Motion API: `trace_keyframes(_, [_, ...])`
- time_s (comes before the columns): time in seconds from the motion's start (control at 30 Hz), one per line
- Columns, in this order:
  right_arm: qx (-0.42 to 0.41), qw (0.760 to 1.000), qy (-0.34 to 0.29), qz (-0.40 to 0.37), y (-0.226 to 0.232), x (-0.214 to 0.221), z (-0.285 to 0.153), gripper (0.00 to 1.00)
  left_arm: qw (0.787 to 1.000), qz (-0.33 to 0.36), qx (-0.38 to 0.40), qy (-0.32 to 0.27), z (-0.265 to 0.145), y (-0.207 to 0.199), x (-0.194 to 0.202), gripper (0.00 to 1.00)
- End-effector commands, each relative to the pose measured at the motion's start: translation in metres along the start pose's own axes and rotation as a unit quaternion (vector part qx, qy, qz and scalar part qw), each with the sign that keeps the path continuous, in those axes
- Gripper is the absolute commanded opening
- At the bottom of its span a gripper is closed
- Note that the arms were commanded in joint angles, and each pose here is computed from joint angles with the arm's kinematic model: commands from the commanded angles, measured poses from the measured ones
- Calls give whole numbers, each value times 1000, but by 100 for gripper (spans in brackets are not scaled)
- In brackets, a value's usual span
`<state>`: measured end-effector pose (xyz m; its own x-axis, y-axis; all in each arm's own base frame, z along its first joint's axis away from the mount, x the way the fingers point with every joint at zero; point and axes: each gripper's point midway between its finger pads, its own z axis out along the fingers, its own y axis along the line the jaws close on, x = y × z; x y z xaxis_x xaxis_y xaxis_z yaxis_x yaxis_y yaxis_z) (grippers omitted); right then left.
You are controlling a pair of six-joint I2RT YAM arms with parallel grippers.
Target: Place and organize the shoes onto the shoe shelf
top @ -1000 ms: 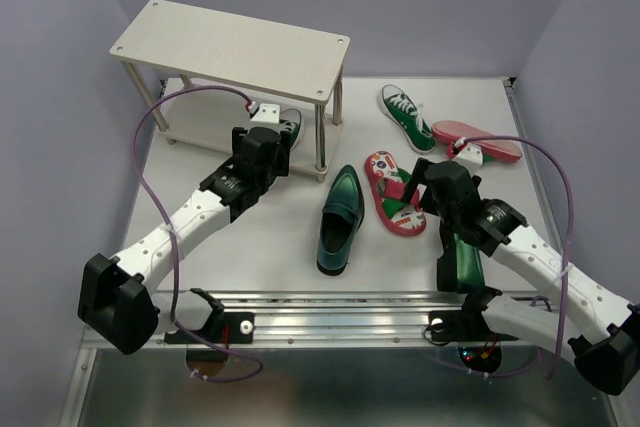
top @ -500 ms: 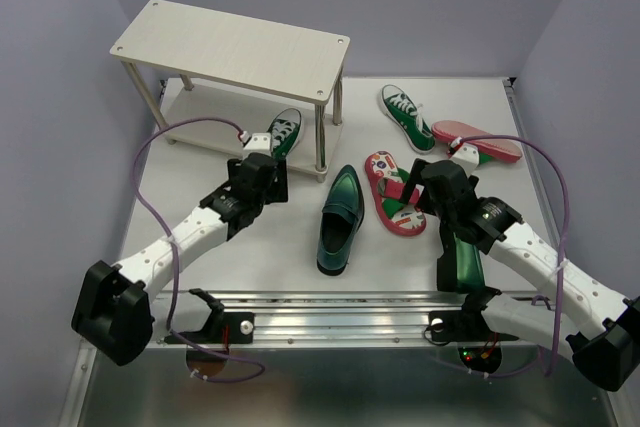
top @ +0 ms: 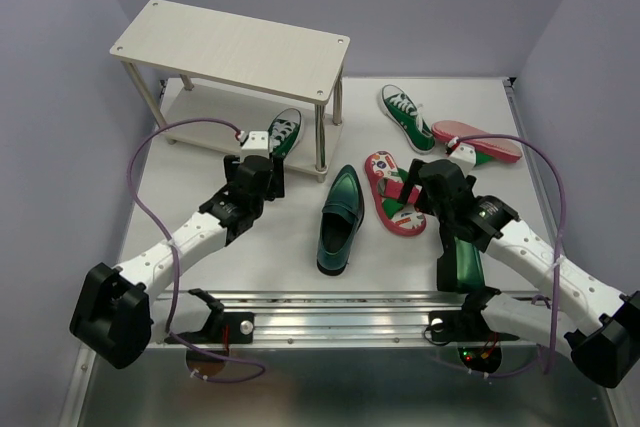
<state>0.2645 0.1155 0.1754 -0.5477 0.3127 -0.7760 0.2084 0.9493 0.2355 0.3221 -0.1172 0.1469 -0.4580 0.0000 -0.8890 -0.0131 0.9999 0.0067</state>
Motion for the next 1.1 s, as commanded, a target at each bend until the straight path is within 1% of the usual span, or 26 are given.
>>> trace_keyframes(0.0, [-26, 999, -28, 17, 13, -20, -5, 100, 999, -4, -16, -41, 0, 4, -28, 86])
trace_keyframes(0.1, [-25, 999, -28, 16, 12, -19, -5, 100, 999, -2, -16, -43, 2, 3, -28, 85])
trace_keyframes(0.2, [-25, 999, -26, 17, 14, -19, -4, 100, 999, -1, -18, -42, 6, 1, -27, 80])
trace_keyframes(0.23, [-25, 999, -25, 17, 14, -19, -3, 100, 999, -1, -17, -40, 7, 0, -25, 77])
trace_keyframes(0.3, [-24, 999, -25, 16, 14, -19, -3, 100, 999, 2, -16, -36, 10, -2, -25, 73])
trace_keyframes(0.33, [-24, 999, -24, 16, 14, -18, -3, 100, 999, 5, -18, -30, 13, -3, -22, 69])
trace_keyframes(0.5, [-22, 999, -30, 17, 11, -20, -4, 100, 999, -4, -29, -28, 18, -2, -19, 65])
trace_keyframes(0.57, [-21, 999, -30, 19, 11, -19, -4, 100, 999, -6, -29, -30, 19, -3, -20, 59])
trace_keyframes(0.6, [-21, 999, -30, 18, 11, -19, -4, 100, 999, -6, -31, -31, 20, -3, -22, 55])
trace_keyframes(0.63, [-20, 999, -29, 19, 10, -18, -3, 100, 999, -7, -32, -32, 20, -3, -23, 43])
trace_keyframes(0.7, [-20, 999, -28, 20, 11, -17, -3, 100, 998, -9, -39, -38, 20, -1, -28, 27])
trace_keyframes(0.73, [-19, 999, -27, 20, 11, -17, -2, 100, 998, -10, -42, -41, 19, 0, -30, 8])
trace_keyframes(0.77, [-20, 999, -27, 21, 11, -16, -2, 100, 997, -12, -54, -45, 18, 5, -33, 0])
trace_keyframes(0.97, [-22, 999, -28, 22, 12, -18, -2, 100, 993, -23, -94, -64, 17, 32, -59, 0])
trace_keyframes(1.0, [-22, 999, -30, 23, 12, -18, -2, 100, 992, -25, -105, -69, 18, 43, -66, 0])
trace_keyframes(1.07, [-24, 999, -29, 23, 13, -18, -3, 100, 991, -24, -107, -75, 20, 51, -75, 0])
